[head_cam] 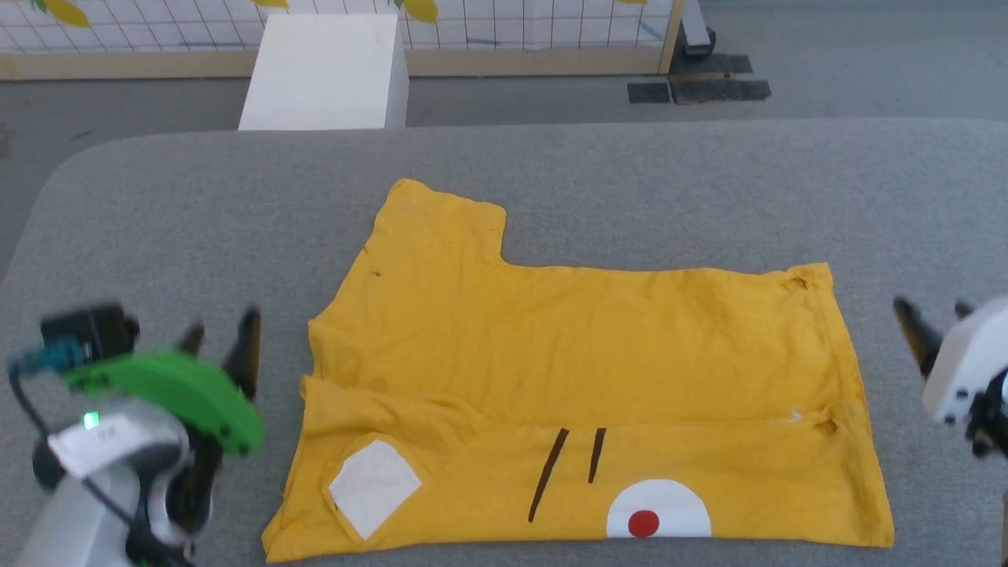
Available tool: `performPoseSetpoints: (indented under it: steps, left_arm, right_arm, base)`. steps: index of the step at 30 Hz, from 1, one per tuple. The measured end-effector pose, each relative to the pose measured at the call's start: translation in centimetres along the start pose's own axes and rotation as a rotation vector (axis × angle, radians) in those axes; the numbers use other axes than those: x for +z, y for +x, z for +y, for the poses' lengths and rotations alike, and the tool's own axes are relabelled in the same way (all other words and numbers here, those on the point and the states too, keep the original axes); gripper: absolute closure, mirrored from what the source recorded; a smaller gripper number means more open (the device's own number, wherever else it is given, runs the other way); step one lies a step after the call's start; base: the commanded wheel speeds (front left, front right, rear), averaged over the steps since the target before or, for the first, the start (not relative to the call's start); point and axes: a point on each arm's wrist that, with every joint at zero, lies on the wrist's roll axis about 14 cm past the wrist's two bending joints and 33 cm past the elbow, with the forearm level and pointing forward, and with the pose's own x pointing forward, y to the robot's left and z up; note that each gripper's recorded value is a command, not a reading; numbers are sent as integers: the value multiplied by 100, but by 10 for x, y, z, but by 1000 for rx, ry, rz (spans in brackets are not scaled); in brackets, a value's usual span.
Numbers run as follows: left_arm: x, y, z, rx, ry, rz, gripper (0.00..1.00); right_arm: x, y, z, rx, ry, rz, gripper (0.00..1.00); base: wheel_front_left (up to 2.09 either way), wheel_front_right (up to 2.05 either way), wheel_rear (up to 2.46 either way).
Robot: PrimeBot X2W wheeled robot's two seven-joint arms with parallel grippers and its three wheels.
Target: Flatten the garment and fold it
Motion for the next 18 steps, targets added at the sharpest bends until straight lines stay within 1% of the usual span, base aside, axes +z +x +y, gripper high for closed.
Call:
performPoseSetpoints:
  steps: [3, 4, 8, 10, 16, 18]
  left_arm:
    - [30, 23, -21, -73, 93, -84, 0]
    - [38, 31, -28, -97, 126, -115, 0]
    - [50, 62, -45, -153, 193, -169, 0]
    - [46, 81, -51, -172, 197, -160, 0]
    - [36, 139, -59, -165, 139, -90, 0]
    - [32, 158, -64, -166, 138, -51, 0]
  right_arm:
    - [22, 13, 5, 7, 0, -65, 0]
    - [24, 18, 8, 10, -6, -67, 0]
    - [30, 37, 14, 21, -12, -64, 0]
    - [30, 48, 15, 22, -15, -52, 0]
    - [22, 76, 10, 5, -29, -10, 0]
    - [14, 85, 11, 6, -42, 16, 0]
  base:
    - [0, 0, 0]
    - [0, 0, 0]
    - [0, 0, 0]
    - [0, 0, 0]
    - [0, 0, 0]
    - [0, 0, 0]
